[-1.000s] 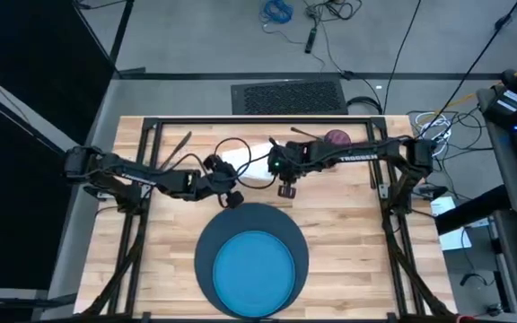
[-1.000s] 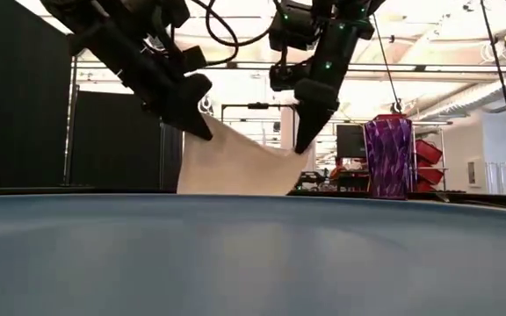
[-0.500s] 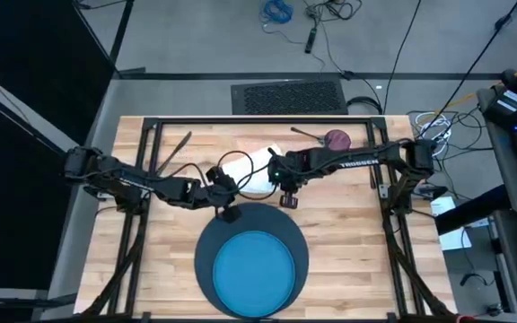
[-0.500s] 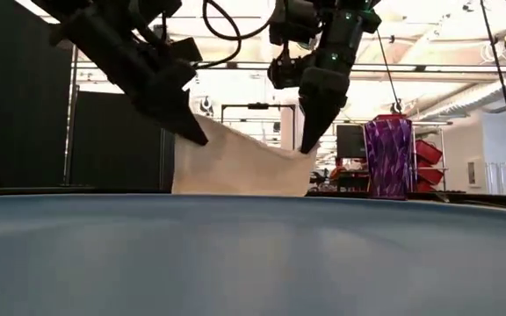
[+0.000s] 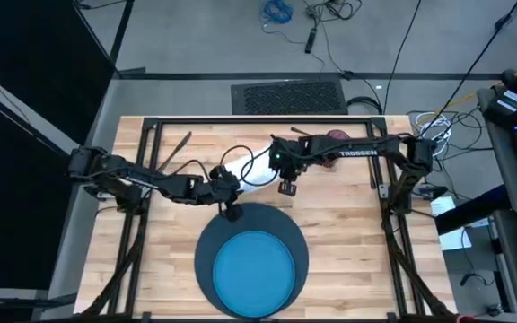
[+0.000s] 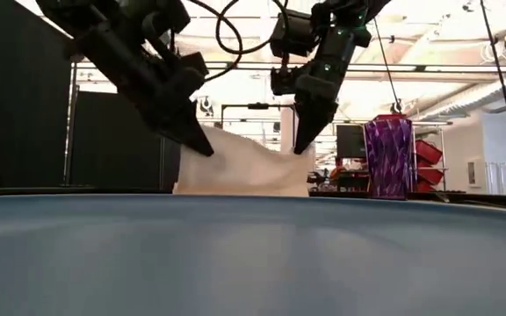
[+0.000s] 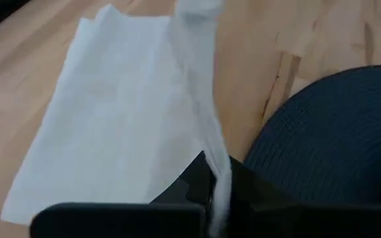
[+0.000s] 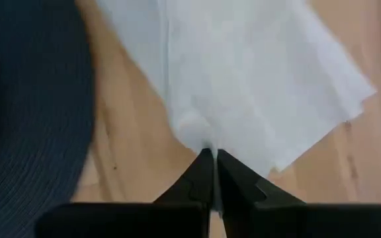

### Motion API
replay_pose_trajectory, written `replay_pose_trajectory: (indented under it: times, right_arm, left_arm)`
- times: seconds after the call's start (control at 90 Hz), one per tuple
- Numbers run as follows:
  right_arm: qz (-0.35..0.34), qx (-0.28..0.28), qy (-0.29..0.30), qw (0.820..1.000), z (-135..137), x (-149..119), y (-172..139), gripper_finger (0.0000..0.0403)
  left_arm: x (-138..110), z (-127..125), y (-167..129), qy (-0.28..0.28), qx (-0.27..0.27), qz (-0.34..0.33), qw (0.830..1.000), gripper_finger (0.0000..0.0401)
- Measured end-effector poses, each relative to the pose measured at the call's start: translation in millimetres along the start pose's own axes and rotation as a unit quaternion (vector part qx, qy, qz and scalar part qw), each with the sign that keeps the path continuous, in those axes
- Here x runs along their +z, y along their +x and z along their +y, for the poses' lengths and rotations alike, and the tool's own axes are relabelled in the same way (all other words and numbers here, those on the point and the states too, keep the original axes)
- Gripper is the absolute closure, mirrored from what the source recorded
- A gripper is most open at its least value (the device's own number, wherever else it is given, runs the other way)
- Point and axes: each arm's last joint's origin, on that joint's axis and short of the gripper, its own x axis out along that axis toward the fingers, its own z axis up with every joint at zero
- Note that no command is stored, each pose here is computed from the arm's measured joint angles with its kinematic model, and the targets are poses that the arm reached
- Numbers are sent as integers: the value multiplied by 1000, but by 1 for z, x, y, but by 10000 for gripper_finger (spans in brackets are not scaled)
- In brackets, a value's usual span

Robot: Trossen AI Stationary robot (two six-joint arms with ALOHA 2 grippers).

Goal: Set table place
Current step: Fold the white napkin

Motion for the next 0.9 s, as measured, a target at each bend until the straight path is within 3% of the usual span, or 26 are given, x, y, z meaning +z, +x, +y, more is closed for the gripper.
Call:
replay_pose_trajectory:
  times: [0.378,0.567,0.9]
  right_arm:
    - [-21,-14,27,999,-45,5,26,403]
    - [-76,-24,27,996,-55,14,26,403]
    - [-78,-31,41,996,-69,14,52,403]
  left_arm:
    - [8,28,8,-33,47,-3,998,401]
    - [9,38,10,-43,63,0,997,401]
    - [4,46,21,-47,83,21,995,401]
